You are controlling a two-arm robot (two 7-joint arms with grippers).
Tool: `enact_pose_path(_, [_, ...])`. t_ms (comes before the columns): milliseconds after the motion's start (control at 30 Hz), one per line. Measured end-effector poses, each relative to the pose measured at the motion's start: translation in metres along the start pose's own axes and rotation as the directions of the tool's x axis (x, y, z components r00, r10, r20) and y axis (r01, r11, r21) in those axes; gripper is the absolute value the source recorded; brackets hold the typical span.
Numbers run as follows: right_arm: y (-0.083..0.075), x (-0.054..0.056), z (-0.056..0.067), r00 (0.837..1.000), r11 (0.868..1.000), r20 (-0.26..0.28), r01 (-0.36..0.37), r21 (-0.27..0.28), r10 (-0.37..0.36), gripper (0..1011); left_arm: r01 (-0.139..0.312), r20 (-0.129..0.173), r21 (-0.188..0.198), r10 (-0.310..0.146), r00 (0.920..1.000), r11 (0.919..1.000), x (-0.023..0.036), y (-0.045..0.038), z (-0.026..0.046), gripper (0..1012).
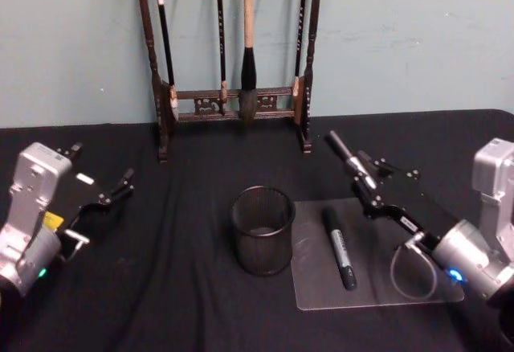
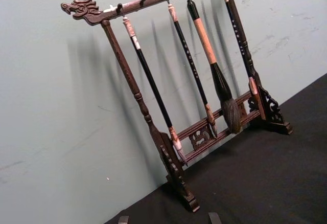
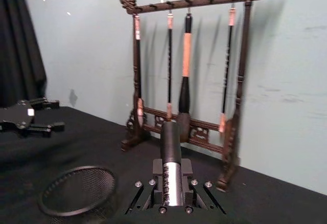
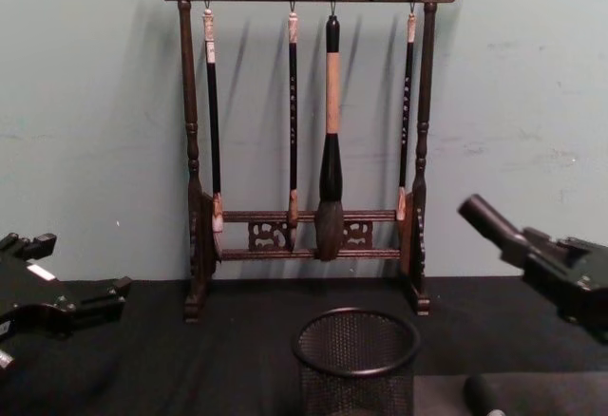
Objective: Pick up the water-based marker from the table and place it into the pen holder.
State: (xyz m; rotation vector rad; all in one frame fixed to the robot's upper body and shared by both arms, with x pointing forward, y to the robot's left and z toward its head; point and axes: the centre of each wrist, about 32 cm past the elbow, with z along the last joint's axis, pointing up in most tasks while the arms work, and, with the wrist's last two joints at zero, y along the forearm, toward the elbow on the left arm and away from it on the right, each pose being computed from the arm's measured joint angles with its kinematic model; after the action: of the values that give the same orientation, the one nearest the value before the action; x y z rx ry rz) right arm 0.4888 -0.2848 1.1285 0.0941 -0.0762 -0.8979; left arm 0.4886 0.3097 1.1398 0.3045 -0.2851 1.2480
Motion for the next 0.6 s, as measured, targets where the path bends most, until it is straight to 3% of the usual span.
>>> enact_pose_path(600, [0.045, -0.019, 0.0, 0.996, 0.997, -0.033, -0.081, 0.001, 0.081, 210, 0.0, 0.0, 0.0, 0.0, 1.0, 1.0, 0.0, 0.0, 0.0, 1009])
